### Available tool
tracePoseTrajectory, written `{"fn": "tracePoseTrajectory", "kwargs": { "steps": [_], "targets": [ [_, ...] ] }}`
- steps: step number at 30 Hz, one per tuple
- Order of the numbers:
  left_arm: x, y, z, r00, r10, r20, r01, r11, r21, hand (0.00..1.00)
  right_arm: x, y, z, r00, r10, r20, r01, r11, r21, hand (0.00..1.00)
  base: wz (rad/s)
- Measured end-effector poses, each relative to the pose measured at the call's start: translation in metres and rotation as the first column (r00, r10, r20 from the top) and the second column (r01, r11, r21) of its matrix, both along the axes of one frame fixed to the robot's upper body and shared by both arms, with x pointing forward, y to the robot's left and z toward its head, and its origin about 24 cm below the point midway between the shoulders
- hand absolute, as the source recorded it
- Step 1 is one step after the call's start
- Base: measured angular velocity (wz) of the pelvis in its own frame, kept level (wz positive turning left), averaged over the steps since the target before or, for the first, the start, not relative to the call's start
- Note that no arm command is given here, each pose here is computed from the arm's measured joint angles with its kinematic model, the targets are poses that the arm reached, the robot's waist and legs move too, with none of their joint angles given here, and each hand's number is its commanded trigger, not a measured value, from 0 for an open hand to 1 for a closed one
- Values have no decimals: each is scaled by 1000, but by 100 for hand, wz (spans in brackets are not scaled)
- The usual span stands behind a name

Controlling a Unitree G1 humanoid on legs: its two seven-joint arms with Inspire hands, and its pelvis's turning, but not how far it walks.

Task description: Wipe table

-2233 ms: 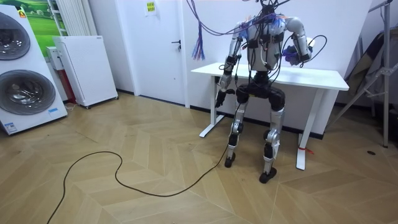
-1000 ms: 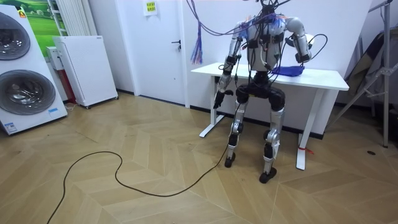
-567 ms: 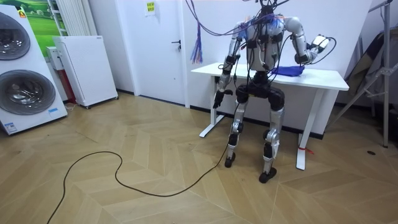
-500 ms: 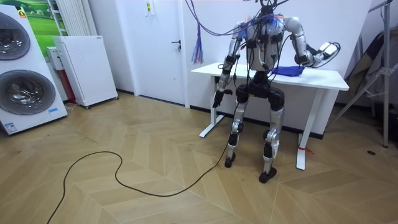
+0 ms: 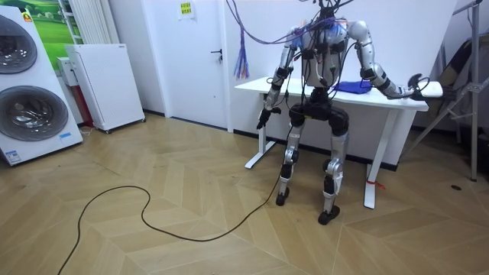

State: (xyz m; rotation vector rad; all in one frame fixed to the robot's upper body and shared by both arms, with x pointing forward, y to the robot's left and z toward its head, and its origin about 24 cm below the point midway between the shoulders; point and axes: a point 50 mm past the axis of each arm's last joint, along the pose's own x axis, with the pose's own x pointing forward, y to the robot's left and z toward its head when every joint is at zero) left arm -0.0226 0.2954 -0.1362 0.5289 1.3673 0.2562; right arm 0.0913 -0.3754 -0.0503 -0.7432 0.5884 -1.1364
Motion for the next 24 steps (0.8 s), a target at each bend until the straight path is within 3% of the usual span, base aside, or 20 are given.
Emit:
{"fn": "tracePoseTrajectory", "kwargs": {
  "steps": [8, 14, 20, 24],
  "targets": [
    [3, 2, 1, 1000, 7, 18, -8, 999, 37, 0, -57, 3, -29, 961, -265, -74, 273, 950, 149, 0, -8],
    [-3, -2, -1, 997, 80, 24, -80, 997, 4, 0, -91, 16, -50, 864, -486, -131, 502, 811, 301, 0, 0],
    [-12, -5, -3, 994, 103, -34, -104, 994, -24, 0, -124, 33, -67, 846, -435, -308, 530, 744, 406, 0, -4],
    [-16, -16, -8, 992, 99, -71, -103, 994, -46, 0, -138, 57, -83, 844, -184, -504, 453, 748, 486, 0, 0]
  ]
}}
